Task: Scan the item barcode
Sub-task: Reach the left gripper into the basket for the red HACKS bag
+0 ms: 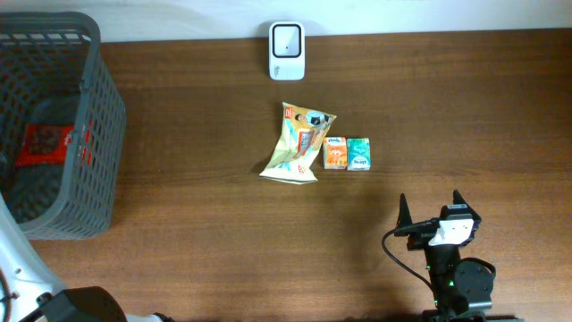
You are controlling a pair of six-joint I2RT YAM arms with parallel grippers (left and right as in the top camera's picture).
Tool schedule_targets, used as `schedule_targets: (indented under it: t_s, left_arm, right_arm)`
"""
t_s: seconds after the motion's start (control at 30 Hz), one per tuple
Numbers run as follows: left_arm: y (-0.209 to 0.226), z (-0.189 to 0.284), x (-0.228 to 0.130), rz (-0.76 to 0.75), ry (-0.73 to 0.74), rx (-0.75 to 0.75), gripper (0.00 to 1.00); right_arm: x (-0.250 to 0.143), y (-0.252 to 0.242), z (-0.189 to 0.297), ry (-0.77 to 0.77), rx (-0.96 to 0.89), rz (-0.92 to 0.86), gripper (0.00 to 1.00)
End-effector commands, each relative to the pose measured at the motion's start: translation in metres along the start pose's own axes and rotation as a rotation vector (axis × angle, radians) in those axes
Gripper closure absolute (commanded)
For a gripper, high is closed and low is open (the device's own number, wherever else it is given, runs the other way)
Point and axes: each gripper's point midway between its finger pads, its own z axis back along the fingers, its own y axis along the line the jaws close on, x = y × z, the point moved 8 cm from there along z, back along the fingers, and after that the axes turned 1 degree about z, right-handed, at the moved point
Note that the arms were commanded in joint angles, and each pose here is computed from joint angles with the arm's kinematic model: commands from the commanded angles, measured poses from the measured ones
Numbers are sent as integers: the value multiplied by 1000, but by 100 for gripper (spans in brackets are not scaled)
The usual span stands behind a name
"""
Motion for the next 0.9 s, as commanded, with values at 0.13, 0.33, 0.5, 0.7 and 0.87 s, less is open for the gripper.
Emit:
schedule_targets:
  t_s: [0.13, 0.33, 0.5, 0.7, 0.87]
  left_arm:
    - [-21, -127, -29, -45, 132, 55, 1]
    - [-2, -209, -81, -80, 320, 181, 2]
    - [-2, -228, -107, -134, 381, 228, 16]
    - [5, -244, -118, -140, 331, 237, 11]
    - [7, -246, -125, -167, 354, 214, 100]
  right_arm:
    - [-4, -2, 0, 9, -14, -1, 1]
    - [-4, -2, 0, 9, -14, -1, 2]
    - [-4, -2, 0, 9, -14, -1, 2]
    - [-4, -2, 0, 9, -14, -1, 2]
    - [-4, -2, 0, 9, -14, -1, 1]
